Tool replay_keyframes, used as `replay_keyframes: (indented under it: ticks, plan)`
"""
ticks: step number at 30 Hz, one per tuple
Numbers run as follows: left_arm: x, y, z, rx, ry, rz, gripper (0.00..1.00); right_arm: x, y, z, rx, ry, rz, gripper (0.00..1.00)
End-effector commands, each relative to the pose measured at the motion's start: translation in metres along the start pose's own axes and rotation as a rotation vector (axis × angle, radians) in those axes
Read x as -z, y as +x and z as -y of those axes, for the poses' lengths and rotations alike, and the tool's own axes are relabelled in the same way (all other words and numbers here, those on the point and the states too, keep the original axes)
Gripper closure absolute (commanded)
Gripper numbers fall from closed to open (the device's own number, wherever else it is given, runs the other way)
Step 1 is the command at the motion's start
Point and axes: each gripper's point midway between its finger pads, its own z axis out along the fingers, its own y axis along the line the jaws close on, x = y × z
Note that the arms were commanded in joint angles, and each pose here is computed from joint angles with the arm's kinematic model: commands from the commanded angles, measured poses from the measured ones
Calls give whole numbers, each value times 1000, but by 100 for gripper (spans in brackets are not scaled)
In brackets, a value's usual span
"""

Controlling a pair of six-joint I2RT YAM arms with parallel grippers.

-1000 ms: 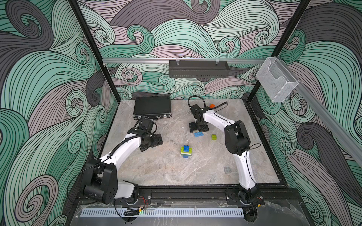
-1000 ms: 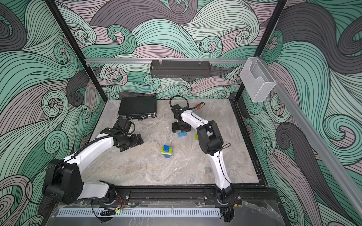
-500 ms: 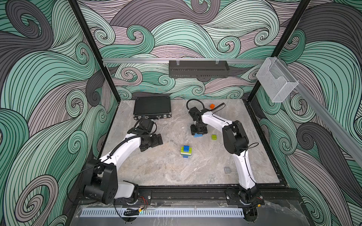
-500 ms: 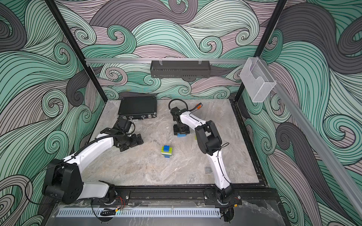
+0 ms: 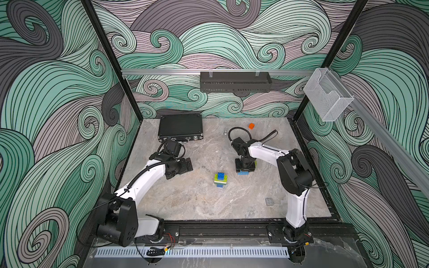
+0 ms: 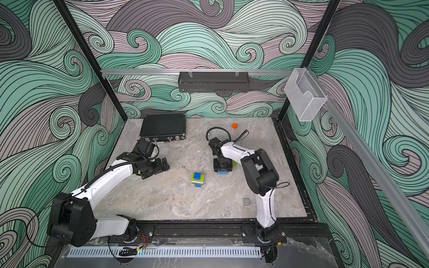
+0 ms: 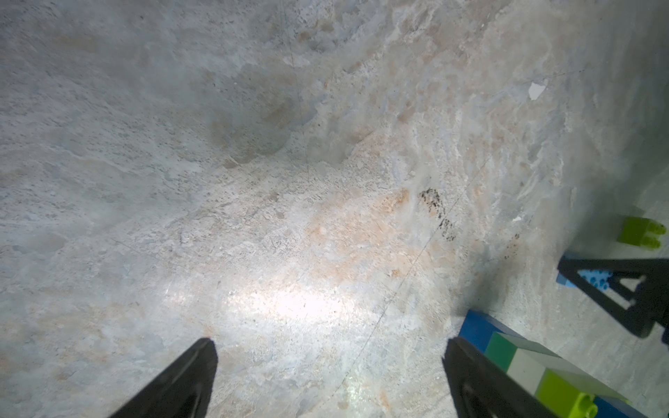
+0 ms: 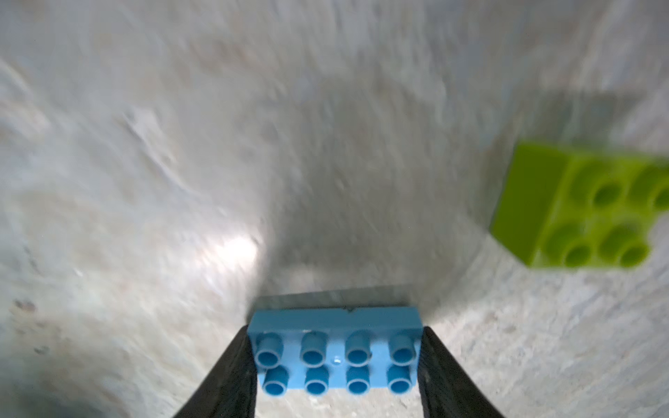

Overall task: Assemble a carrot with lego
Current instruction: Move the lego brick at the center of the board.

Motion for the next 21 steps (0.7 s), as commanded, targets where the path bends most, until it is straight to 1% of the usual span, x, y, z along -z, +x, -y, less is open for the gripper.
replay_keyframes:
  ticks: [1,3,5,11,16,18,21]
  plan:
    - [9,-9,8,-9,40,34,1,-8,44,3,-34,21,-81,48]
    - [9,-9,10,-11,50,35,1,-7,54,4,-47,27,-92,47]
    - [8,-10,10,-8,51,35,1,-5,58,3,-50,26,-91,45]
    - [10,-14,12,-10,48,43,2,1,57,2,-53,26,-86,27]
    - [11,-14,11,-14,46,47,1,17,55,-1,-68,-9,-52,22]
    - [10,-14,12,-14,49,47,1,30,56,-1,-76,-30,-33,20]
    - [12,-16,13,-19,52,48,1,47,65,10,-110,-26,-27,20]
